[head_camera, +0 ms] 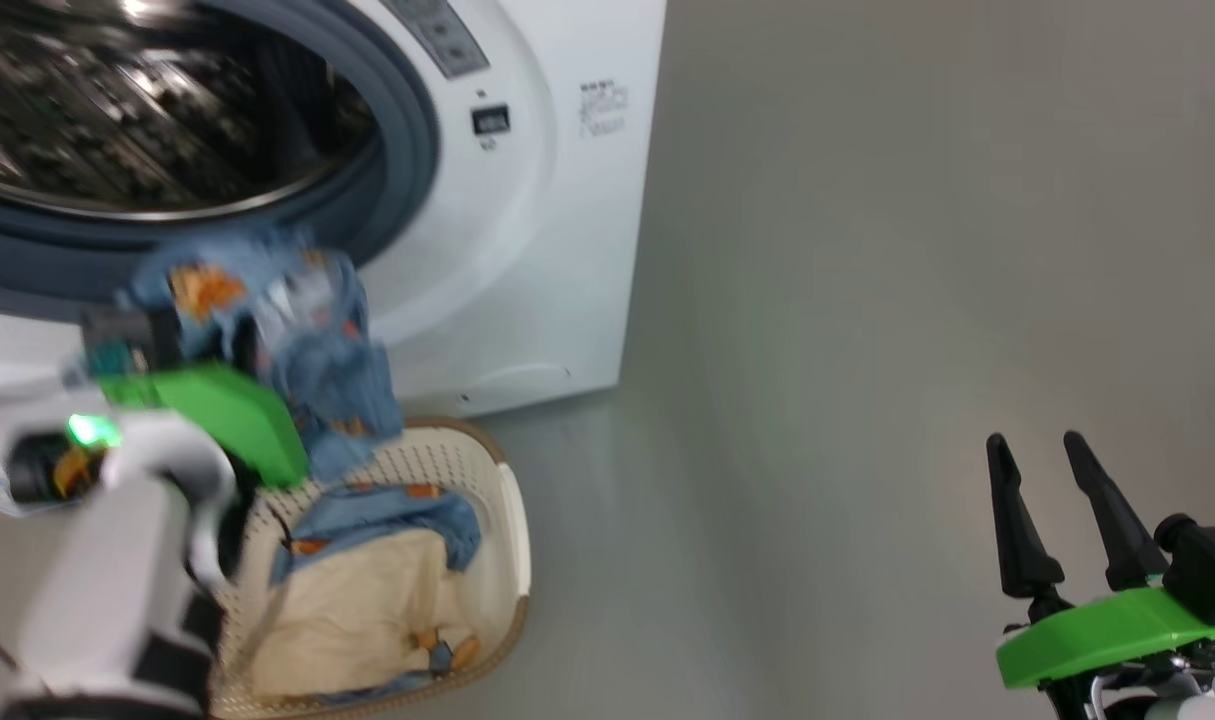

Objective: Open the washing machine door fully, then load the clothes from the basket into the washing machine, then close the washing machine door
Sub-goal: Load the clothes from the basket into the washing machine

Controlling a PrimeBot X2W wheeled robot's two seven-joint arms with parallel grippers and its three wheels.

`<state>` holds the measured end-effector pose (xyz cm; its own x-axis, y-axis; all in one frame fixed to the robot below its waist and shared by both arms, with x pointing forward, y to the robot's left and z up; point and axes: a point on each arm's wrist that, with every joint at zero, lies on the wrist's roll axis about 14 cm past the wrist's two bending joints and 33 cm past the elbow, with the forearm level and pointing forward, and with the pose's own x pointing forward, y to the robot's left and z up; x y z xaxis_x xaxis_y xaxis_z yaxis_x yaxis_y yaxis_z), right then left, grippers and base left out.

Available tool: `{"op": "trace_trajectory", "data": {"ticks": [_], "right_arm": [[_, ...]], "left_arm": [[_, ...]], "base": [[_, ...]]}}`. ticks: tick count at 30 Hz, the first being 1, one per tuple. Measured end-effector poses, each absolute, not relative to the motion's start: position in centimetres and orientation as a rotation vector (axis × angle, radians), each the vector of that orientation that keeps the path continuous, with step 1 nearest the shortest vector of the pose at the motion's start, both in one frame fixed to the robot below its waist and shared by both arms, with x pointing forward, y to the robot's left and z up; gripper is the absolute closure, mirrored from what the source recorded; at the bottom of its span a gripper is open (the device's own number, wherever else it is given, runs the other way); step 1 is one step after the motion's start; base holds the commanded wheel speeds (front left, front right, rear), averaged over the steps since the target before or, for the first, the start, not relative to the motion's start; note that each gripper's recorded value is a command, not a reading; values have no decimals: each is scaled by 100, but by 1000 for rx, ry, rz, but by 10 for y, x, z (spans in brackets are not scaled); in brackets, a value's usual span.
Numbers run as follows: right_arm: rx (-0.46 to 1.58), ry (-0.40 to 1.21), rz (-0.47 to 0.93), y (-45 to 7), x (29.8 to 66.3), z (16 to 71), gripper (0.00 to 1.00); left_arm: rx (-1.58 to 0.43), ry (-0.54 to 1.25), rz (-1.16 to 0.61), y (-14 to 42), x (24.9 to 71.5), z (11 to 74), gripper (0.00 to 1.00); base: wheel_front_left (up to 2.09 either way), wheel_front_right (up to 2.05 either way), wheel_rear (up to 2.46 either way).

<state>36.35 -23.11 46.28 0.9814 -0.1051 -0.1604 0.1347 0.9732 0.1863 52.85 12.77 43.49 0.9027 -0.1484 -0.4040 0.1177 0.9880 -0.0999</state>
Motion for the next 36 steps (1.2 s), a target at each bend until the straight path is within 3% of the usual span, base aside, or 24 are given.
{"op": "trace_trajectory", "data": {"ticks": [8, 20, 28, 36], "right_arm": [[229, 181, -157, -238, 379, 436, 0], [240, 226, -154, -234, 398, 406, 0], [246, 281, -182, -239, 396, 381, 0], [234, 332, -207, -244, 391, 362, 0]], "left_arm": [[-30, 479, -160, 121, 599, 433, 100], [-20, 517, -147, 125, 669, 411, 100], [-26, 413, -128, 130, 718, 421, 100], [6, 157, -82, 138, 759, 461, 100]], "base": [[0, 0, 0], [0, 0, 0], [0, 0, 0], [0, 0, 0]]}}
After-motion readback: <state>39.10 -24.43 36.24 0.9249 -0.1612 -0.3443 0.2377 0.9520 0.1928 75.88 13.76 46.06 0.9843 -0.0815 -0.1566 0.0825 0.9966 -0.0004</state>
